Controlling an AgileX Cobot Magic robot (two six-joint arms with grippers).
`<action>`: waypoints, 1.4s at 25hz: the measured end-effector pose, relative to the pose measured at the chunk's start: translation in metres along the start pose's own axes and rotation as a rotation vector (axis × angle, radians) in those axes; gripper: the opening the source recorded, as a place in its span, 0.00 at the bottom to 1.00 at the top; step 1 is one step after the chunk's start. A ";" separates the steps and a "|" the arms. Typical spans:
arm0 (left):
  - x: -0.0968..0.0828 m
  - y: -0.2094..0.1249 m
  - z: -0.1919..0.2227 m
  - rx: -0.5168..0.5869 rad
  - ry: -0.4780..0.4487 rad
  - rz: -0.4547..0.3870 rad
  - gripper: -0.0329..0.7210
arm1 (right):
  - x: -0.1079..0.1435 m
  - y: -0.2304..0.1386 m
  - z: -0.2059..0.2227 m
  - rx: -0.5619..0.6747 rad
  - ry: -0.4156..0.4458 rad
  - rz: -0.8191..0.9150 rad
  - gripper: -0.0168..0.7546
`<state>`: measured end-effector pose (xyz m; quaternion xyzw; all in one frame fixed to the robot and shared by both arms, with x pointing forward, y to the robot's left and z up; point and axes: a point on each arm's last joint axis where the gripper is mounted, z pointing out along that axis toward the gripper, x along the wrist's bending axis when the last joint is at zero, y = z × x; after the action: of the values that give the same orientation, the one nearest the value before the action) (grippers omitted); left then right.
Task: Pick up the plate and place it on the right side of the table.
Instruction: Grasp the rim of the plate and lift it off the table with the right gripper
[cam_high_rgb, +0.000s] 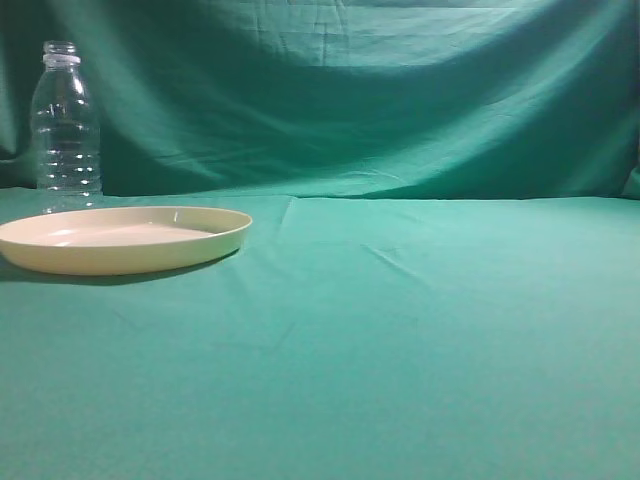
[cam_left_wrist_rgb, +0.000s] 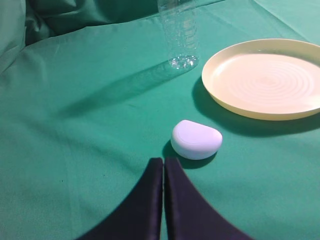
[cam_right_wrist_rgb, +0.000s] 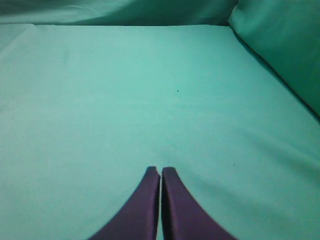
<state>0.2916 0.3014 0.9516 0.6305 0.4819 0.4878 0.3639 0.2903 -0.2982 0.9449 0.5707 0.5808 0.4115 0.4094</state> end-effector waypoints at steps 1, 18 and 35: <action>0.000 0.000 0.000 0.000 0.000 0.000 0.04 | 0.000 0.000 0.000 0.000 0.000 0.000 0.02; 0.000 0.000 0.000 0.000 0.000 0.000 0.04 | 0.000 0.000 0.000 0.000 0.000 0.002 0.02; 0.000 0.000 0.000 0.000 0.000 0.000 0.04 | 0.000 0.052 -0.017 -0.631 0.068 0.194 0.02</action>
<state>0.2916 0.3014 0.9516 0.6305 0.4819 0.4878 0.3639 0.2914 -0.2975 0.9999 0.4544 0.3809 0.6269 0.5054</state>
